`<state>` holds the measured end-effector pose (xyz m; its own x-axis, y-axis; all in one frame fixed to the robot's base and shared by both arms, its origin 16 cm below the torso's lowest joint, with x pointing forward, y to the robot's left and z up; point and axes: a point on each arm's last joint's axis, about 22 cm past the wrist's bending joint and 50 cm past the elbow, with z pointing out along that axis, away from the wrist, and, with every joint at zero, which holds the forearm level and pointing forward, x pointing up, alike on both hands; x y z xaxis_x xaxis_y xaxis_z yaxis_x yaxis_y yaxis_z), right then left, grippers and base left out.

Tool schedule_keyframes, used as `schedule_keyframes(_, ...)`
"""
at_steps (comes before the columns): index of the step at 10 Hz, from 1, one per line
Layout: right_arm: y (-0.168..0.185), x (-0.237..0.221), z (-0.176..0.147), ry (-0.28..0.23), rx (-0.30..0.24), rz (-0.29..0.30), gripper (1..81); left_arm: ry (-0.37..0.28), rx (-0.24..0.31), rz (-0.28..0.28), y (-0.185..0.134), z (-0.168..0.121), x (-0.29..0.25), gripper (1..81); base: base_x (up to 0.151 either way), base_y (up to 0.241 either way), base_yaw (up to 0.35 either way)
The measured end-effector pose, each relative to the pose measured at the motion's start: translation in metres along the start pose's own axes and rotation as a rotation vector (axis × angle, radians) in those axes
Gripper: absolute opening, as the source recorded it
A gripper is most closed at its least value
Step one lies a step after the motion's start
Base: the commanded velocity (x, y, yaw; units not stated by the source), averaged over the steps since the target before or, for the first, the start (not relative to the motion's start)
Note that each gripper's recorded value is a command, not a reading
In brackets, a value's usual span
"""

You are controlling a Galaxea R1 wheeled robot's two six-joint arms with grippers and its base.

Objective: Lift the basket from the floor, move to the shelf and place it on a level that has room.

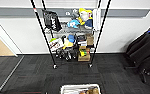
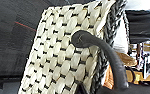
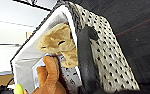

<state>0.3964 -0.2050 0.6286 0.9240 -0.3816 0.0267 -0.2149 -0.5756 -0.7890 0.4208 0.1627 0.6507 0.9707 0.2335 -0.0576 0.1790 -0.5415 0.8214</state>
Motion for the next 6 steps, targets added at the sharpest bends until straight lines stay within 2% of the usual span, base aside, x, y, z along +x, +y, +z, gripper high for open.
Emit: schedule_keyframes(6,-0.036,-0.015,-0.036,0.043,0.030,-0.056,1.0,0.036,-0.011,0.061,0.037,-0.036,-0.022,1.0,0.000,0.000,0.000)
